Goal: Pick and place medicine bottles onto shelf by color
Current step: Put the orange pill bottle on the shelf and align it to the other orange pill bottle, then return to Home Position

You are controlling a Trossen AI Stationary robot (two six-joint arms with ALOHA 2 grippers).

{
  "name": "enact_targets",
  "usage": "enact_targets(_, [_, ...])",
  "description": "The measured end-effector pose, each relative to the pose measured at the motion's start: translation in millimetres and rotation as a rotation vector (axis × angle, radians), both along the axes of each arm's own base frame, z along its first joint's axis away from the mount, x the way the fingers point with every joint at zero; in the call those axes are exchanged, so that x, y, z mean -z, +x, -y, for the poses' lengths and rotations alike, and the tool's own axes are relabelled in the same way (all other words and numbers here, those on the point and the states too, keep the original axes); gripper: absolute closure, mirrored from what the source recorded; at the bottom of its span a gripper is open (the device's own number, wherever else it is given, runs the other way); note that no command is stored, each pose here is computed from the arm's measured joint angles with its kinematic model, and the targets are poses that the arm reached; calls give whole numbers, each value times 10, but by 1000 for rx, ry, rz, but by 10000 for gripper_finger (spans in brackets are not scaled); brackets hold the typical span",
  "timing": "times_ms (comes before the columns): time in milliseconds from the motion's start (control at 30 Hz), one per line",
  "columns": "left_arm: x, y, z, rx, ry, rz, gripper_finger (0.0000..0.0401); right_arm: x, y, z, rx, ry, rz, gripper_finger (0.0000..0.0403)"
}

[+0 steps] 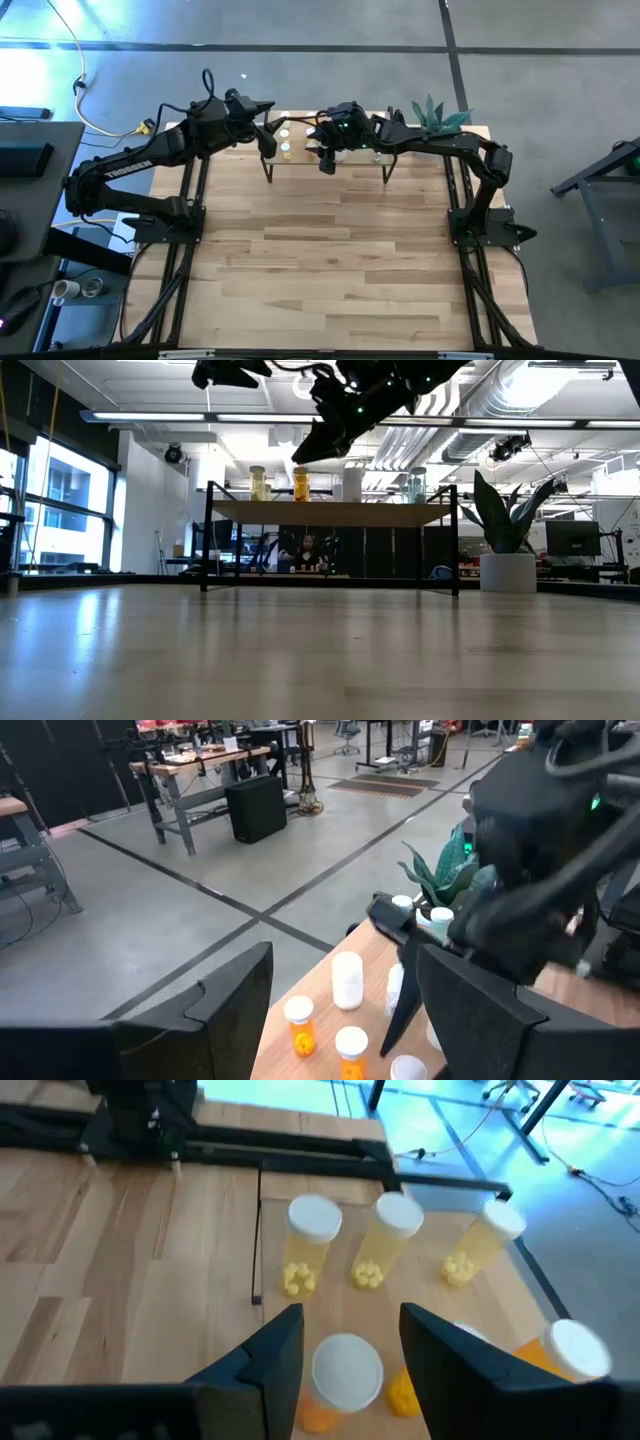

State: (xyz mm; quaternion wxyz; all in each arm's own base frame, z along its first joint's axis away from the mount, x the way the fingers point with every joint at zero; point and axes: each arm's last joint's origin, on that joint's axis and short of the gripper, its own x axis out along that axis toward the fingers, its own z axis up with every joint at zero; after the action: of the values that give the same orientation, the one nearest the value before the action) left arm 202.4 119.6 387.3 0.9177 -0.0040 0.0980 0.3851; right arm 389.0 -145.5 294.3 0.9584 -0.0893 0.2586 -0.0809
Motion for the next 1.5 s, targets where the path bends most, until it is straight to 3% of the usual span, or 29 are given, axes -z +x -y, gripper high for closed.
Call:
enact_targets(367, [-119, -250, 192, 34, -52, 65, 162, -368, -81, -97, 28, 61, 101, 245])
enact_targets(633, [-128, -403, 452, 135, -81, 69, 162, -828, -88, -398, -68, 2, 138, 245])
enact_targets(1000, [630, -620, 850, 298, -224, 92, 162, -1294, -134, -661, -137, -25, 193, 245])
enact_targets(1300, [1184, -864, 1061, 439, -255, 149, 162, -1735, -275, -622, -30, 172, 335, 245])
enact_targets(1500, [1452, -984, 1110, 492, -230, 188, 162, -1976, -384, -695, -31, 212, 374, 245])
